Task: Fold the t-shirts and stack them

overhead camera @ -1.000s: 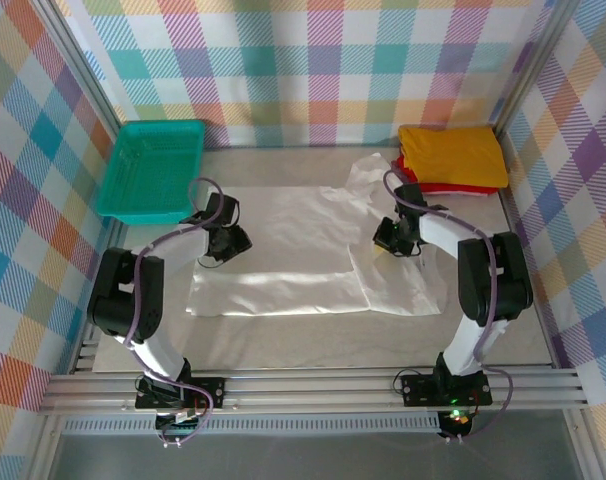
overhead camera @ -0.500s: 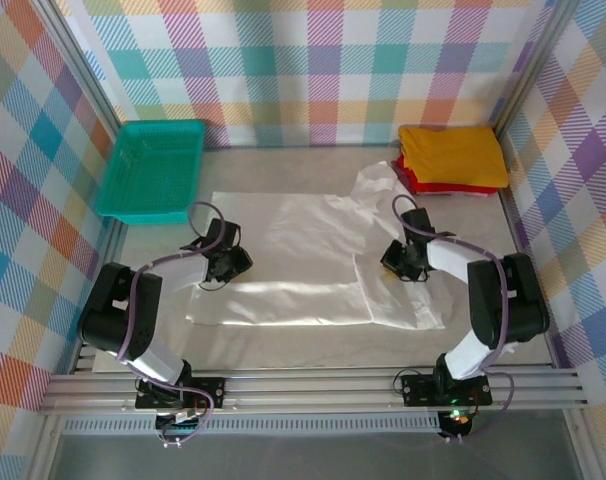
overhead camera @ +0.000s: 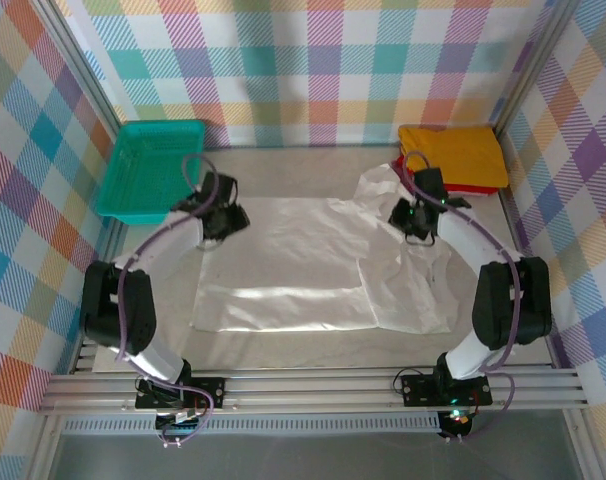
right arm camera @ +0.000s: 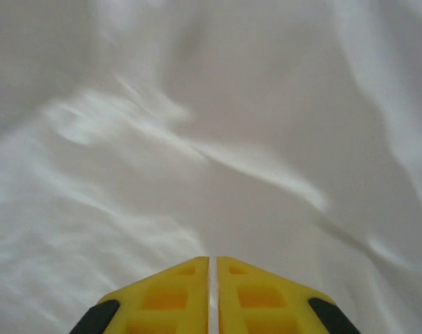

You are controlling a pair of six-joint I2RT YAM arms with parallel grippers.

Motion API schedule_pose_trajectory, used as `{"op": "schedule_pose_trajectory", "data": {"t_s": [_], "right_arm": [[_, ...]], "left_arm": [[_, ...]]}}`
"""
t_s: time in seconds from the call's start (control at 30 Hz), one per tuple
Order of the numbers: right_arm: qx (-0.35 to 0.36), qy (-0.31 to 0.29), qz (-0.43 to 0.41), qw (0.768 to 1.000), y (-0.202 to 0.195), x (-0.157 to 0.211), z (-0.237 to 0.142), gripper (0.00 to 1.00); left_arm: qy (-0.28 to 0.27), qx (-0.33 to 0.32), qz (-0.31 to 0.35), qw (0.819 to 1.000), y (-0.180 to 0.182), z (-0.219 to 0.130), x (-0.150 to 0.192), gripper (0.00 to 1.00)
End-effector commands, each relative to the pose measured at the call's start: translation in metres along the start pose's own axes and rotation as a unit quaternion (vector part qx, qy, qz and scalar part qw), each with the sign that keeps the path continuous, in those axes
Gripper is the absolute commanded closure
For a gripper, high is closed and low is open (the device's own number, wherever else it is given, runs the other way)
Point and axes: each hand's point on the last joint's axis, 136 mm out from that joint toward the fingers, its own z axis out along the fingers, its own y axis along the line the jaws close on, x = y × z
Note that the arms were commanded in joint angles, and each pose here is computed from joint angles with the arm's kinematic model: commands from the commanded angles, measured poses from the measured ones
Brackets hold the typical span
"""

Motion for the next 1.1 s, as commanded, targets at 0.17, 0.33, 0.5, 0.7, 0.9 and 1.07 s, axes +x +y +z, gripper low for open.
{"op": "schedule_pose_trajectory", "data": {"t_s": [0.17, 0.33, 0.5, 0.7, 0.9, 1.07], "right_arm": [[-0.078, 0.004, -0.048, 0.996, 0.046, -0.021, 0.003, 0.8], [-0.083, 0.016, -0.058, 0.995, 0.044, -0.013, 0.005, 0.8], [-0.084, 0.006, -0.067, 0.994, 0.041, -0.011, -0.001, 0.79], [-0.09, 0.0, -0.073, 0.993, 0.044, -0.012, -0.005, 0.78], [-0.092, 0.002, -0.073, 0.993, 0.044, -0.011, -0.005, 0.78], [-0.096, 0.002, -0.074, 0.993, 0.045, -0.01, -0.007, 0.78]], "left_arm": [[0.026, -0.148, 0.105, 0.983, 0.031, 0.05, -0.054, 0.42], [0.032, -0.182, 0.117, 0.976, 0.031, 0.087, -0.077, 0.41], [0.016, -0.202, 0.114, 0.973, 0.031, 0.112, -0.095, 0.4], [0.024, -0.211, 0.096, 0.973, 0.035, 0.135, -0.102, 0.37], [0.037, -0.198, 0.058, 0.978, 0.049, 0.15, -0.1, 0.37], [0.045, -0.201, 0.054, 0.977, 0.061, 0.154, -0.101, 0.37]]}}
